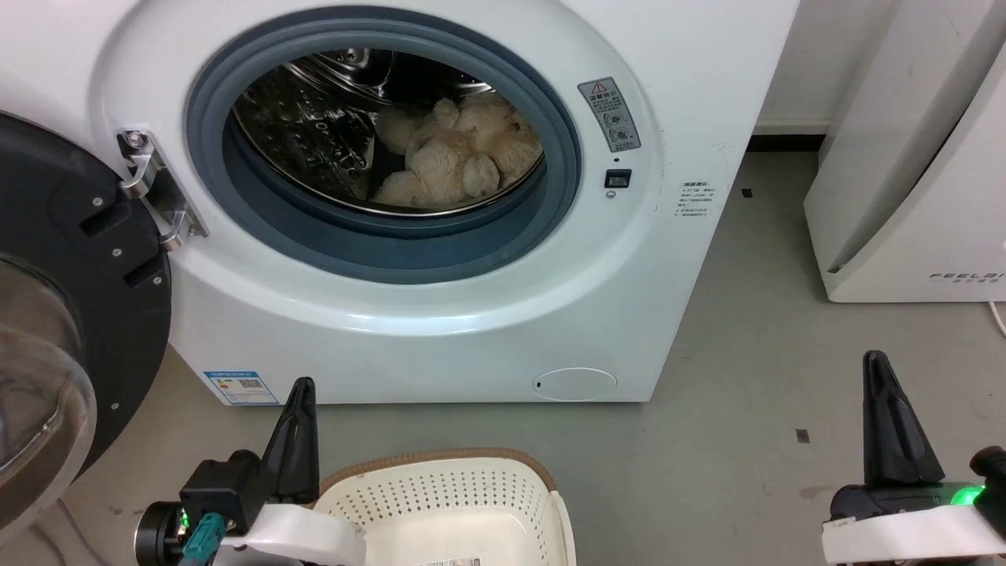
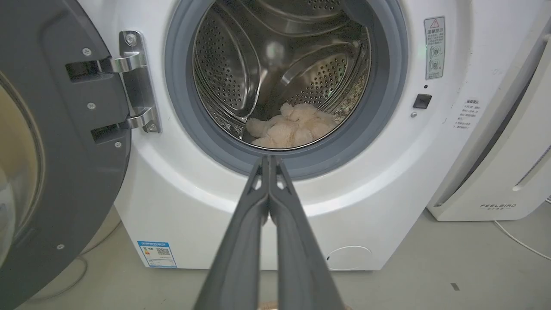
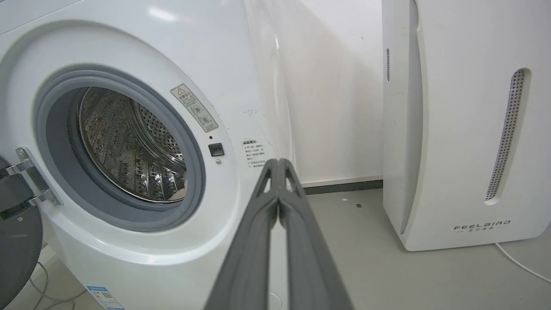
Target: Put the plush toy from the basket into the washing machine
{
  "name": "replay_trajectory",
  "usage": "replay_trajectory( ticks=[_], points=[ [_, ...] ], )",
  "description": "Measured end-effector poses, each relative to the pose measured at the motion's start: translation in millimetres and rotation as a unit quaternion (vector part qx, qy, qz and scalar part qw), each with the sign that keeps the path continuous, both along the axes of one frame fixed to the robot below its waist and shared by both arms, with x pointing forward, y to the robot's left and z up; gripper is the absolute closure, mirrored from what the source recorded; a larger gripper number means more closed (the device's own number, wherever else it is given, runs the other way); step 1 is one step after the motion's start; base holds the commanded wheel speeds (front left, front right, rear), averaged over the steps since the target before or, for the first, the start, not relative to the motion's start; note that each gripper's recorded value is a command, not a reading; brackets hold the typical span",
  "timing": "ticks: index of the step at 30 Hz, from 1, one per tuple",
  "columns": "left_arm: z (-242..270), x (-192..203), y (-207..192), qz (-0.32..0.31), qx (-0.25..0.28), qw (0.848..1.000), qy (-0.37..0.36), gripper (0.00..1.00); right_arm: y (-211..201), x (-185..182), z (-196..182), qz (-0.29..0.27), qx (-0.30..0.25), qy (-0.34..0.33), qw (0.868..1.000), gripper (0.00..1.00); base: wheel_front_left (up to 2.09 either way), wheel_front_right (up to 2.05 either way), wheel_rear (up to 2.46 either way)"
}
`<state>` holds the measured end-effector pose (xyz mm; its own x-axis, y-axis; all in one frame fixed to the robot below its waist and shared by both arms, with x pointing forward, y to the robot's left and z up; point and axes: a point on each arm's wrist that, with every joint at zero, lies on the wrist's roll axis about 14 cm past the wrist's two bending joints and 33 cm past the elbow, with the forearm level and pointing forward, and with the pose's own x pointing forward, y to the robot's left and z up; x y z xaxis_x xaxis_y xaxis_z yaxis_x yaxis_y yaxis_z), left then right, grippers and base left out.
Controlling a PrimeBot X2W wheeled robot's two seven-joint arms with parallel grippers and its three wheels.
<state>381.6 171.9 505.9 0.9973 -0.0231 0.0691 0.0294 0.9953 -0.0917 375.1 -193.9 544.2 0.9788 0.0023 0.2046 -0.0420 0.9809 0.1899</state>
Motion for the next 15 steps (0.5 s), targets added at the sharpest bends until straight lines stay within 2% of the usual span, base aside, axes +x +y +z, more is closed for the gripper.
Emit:
replay_trajectory(
  ticks=[15],
  points=[
    [2.8,-0.3,0.1,0.0,0.011,1.0,0.004,1.0,4.8,-0.7,-1.7,0.008,-0.016,0.011,1.0,1.0,0.0,0.0,0.0]
  ],
)
